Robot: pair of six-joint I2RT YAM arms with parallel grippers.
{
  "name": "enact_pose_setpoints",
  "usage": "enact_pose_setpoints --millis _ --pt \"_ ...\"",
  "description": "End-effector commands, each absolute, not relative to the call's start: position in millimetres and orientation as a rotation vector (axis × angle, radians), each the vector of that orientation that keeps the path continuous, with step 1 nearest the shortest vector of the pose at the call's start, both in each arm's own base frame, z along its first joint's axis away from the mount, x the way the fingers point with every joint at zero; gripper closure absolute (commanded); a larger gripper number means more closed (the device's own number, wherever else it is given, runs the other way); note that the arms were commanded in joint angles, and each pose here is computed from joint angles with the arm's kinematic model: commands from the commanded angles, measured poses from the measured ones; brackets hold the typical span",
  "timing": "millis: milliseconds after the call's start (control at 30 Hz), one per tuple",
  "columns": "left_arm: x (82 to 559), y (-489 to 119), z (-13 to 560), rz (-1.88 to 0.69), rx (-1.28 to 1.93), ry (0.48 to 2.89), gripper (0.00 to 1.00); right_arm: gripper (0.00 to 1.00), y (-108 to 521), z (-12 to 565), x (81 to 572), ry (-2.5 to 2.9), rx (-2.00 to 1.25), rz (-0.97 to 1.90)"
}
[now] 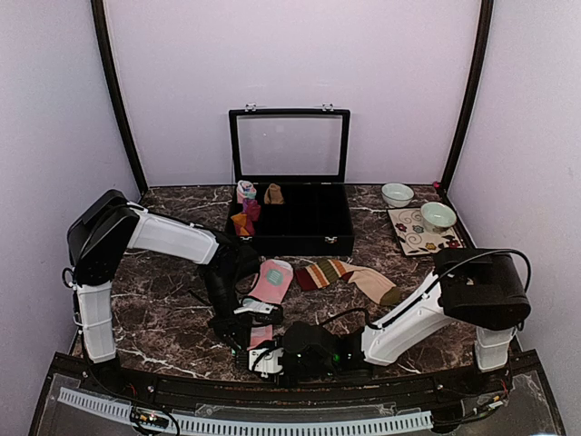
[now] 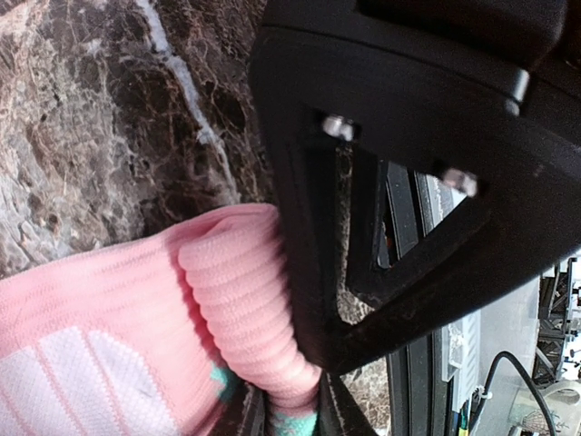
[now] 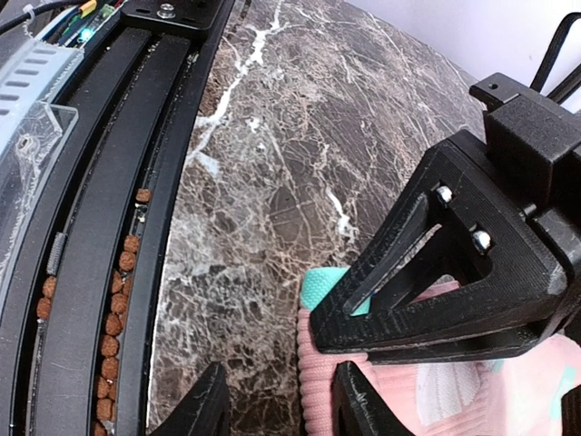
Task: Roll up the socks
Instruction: Roll the sock at the center of the board.
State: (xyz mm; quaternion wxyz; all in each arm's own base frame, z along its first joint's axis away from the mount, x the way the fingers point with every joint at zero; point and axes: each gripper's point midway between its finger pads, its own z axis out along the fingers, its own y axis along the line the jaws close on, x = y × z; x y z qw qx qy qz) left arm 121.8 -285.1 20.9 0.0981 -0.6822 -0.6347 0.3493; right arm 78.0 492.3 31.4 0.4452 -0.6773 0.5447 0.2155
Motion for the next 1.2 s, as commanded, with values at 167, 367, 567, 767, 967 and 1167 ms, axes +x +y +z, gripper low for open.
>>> enact_pose_setpoints --millis 167,367,567,767,967,1167 --pt "128.5 -243.6 -24.9 0.703 -2.002 -1.87 0.78 0.6 488.9 39.9 101.8 1.359 -1.643 0.486" --pt "129.0 -243.8 -25.6 0.702 -2.007 -1.87 0.78 0.7 485.8 22.4 93.3 1.388 -1.688 0.52" --pt "129.6 -244.4 -24.7 0.702 -2.01 -1.876 0.76 0.72 485.1 13.9 92.5 1.403 -1.695 0.517" --pt "130.1 -246.5 -21.3 0.714 -2.021 -1.889 0.66 0.76 483.8 -0.6 91.2 1.439 -1.703 0.524" --pt "131.1 -243.0 0.6 0.714 -2.057 -1.991 0.52 0.94 477.7 -12.3 84.9 1.51 -1.718 0.563" --pt "134.6 -232.1 21.5 0.7 -2.139 -2.16 0.5 1.0 468.6 -17.4 79.8 1.575 -1.714 0.601"
